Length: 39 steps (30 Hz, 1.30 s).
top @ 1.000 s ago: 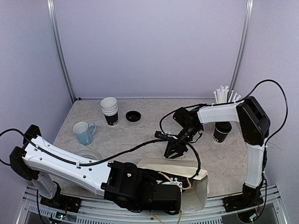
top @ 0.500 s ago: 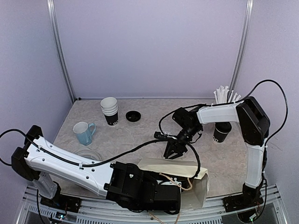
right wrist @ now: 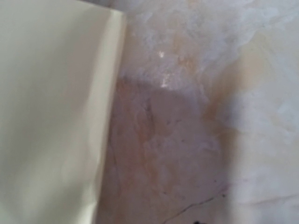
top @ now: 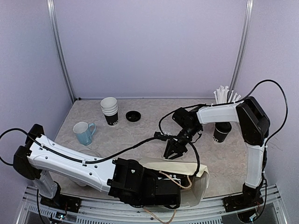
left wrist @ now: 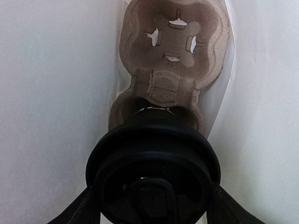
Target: Pack the takeout coffee
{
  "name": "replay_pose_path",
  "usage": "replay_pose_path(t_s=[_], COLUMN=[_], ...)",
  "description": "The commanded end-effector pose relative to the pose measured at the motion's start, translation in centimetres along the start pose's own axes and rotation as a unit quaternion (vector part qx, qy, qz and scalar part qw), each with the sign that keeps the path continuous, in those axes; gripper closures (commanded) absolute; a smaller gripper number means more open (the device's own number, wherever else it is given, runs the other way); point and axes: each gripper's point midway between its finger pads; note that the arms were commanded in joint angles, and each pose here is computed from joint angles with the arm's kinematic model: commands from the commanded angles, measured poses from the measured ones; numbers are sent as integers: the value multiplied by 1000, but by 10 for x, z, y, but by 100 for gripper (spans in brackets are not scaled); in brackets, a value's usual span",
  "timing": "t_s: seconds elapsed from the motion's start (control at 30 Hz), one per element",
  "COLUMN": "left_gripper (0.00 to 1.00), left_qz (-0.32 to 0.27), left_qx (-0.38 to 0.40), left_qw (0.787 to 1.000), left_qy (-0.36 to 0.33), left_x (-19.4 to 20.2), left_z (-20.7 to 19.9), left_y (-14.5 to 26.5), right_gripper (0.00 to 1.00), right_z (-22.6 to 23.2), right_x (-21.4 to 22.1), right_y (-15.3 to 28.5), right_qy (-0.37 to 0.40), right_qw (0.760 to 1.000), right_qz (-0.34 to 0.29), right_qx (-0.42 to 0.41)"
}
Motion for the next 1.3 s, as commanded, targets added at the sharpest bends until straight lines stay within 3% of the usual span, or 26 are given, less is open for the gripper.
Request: replay_pose_path(t_s=[0.0,0.13,0.33,0.5,0.93,1.27], left_gripper=[42,42,42,42,41,42], left_qz=[14,23,27,25,53,71], left_qx=[25,52,107,190,262,256], left_qw=[999,998,992,971,945,936], left_qy=[15,29,68,144,189,233], left_x=[5,12,9,5,14,25], left_z=[0,4,18,24,17,37], left_y=[-11,-17,-18,-31,-57,-83], right_gripper=[59,53,47,47,47,47], right_z=[20,12,-7,-4,12,21], right_x=[-8,-20,-37,-30,-2,4], right_y=[1,24,96,155,166,164], right_qy=[7,20,23,25,23,26], right_qw=[1000,1000,995,988,987,987], right_qz=[-3,-11,-53,-84,-107,-118], right_qx=[-30,7,77,124,116,106])
Point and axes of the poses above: each gripper's point midway between its finger pads, its own y axis back along the fingers, its own z axis along the line the jaws close on, x = y × z, and after that the axes turned 4 degrees about -y, right-handed
